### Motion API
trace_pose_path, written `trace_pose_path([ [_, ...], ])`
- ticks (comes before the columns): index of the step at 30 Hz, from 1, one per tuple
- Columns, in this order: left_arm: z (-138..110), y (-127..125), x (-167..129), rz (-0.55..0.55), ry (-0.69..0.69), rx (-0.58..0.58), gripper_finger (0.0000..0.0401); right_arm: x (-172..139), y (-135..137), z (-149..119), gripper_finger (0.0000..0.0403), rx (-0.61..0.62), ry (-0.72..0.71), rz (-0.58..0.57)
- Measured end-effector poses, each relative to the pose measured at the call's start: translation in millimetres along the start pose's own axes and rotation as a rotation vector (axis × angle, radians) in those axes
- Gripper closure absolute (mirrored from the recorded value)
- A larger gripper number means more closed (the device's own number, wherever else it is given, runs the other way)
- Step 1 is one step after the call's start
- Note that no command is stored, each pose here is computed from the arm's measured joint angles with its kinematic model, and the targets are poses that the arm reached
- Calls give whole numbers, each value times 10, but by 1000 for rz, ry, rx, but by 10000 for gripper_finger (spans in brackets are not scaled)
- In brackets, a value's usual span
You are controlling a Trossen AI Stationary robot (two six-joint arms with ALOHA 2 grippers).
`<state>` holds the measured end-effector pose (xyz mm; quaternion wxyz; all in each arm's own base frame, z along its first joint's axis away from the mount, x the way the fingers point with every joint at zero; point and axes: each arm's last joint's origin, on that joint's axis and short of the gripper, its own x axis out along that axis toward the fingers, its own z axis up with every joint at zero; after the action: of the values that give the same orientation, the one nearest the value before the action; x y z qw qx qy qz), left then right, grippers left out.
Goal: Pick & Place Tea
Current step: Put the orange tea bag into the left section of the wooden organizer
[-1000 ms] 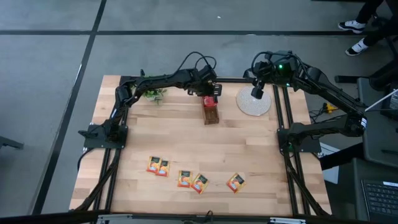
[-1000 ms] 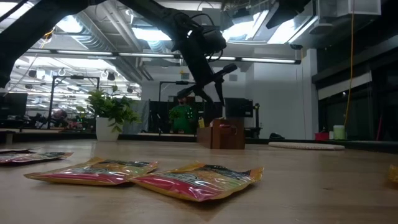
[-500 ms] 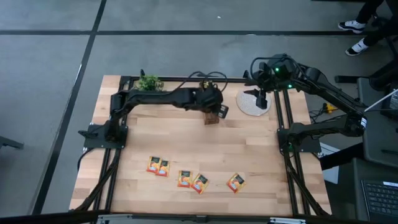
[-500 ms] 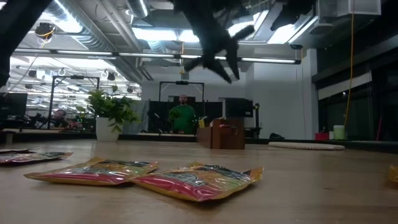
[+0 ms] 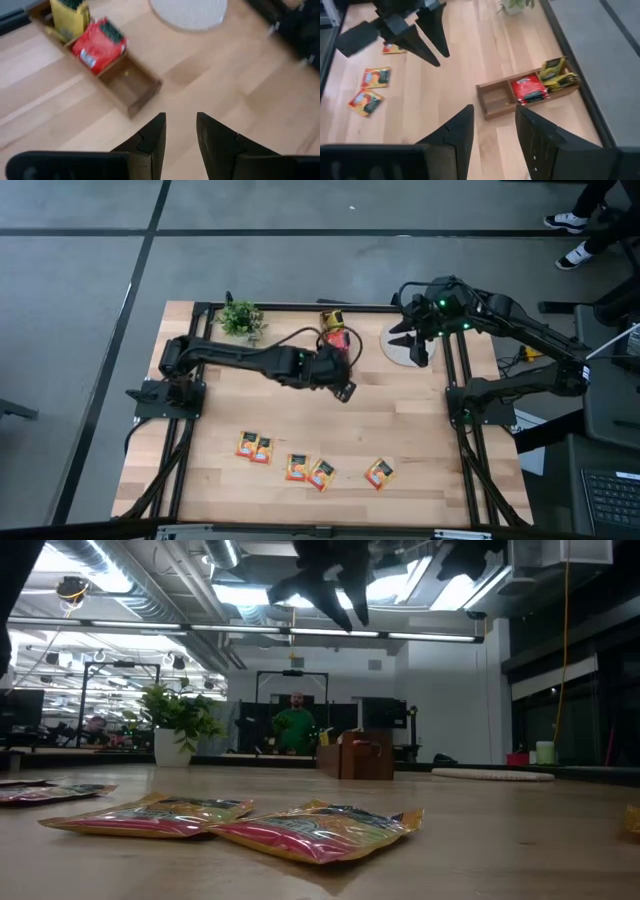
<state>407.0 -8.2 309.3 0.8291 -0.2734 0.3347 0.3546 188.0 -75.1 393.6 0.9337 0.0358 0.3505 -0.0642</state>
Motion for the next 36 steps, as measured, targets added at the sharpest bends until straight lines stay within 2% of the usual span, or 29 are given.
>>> trace_pose_path([
  [4, -144, -127, -148, -48, 4, 49, 296, 10, 48, 6, 256, 20, 2, 8],
  [11, -534, -371, -371, -164, 93, 241, 296, 25, 127, 14, 256, 78, 8, 14],
  [16, -741, -480, -547, -202, 79, 335, 296, 34, 205, 20, 257, 115, 11, 44],
  [22, -715, -460, -785, -257, 39, 442, 297, 43, 299, 25, 257, 147, 18, 77],
  [28, -764, -474, -864, -282, 35, 524, 297, 48, 380, 27, 257, 157, 22, 74],
  [33, -998, -462, -736, -337, 61, 534, 297, 51, 439, 27, 256, 151, 25, 68],
  [36, -1099, -402, -710, -424, 65, 527, 297, 52, 471, 25, 256, 150, 27, 71],
])
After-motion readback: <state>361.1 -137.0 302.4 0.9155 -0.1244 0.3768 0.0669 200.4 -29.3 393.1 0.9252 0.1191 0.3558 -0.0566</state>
